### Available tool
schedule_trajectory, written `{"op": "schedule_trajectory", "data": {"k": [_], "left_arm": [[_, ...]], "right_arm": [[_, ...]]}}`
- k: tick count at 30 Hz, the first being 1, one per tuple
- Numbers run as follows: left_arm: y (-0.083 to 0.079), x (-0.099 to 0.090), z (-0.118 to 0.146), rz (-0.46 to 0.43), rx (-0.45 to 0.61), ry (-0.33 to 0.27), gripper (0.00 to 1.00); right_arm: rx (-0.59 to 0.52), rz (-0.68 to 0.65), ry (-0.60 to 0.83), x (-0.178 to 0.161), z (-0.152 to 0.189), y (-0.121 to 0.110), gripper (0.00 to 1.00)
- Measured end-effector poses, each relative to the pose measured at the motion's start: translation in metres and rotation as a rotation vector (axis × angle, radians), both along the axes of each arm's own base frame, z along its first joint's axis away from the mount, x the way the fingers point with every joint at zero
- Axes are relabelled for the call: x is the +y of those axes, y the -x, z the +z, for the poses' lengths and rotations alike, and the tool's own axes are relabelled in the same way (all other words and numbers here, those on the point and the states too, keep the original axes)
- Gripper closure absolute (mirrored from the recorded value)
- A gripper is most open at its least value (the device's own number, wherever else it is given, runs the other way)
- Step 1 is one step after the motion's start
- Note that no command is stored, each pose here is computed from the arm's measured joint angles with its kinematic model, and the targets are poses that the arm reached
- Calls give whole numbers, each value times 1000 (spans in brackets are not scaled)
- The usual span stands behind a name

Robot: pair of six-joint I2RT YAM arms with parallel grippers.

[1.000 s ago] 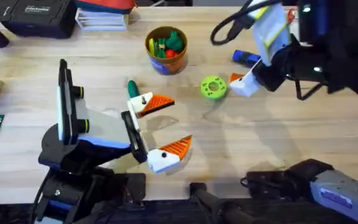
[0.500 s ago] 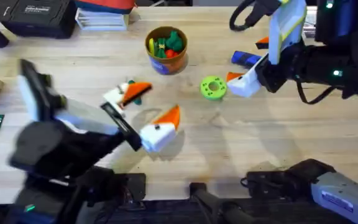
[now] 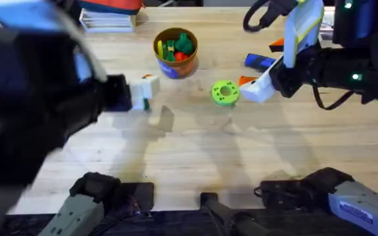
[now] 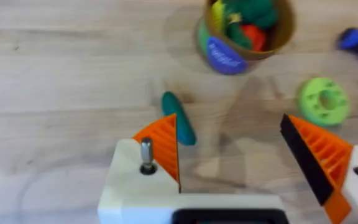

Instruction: Pick up the gripper from the table and insert it into the empty holder that is missing its gripper. Then pick up a screw, insert it into the mounting hole, and use the screwdriver to tighten it. Finally, clean up the table by picking up the vegetable and placing it into the bucket.

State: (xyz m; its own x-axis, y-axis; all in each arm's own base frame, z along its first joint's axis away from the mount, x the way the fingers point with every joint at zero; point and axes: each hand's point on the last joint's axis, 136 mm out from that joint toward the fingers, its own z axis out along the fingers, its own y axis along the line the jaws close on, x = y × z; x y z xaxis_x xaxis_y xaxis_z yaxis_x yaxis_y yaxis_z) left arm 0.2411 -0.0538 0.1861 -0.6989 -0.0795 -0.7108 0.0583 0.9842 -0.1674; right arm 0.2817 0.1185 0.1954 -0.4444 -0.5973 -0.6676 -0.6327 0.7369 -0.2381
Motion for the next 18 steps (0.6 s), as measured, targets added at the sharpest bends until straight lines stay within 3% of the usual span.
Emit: {"op": "schedule_trajectory", "data": {"k": [4, 10, 14, 18], "left_arm": [[-21, 1, -25, 22, 159, -54, 15], [-41, -4, -76, 19, 325, -84, 14], [-42, -6, -104, 91, 433, -48, 14], [-48, -7, -117, 181, 465, 5, 15]], "right_arm": [[0, 0, 0, 0, 0, 0, 8], [3, 0, 1, 0, 0, 0, 8], [4, 0, 1, 0, -1, 1, 8], [4, 0, 1, 0, -1, 1, 8]]}}
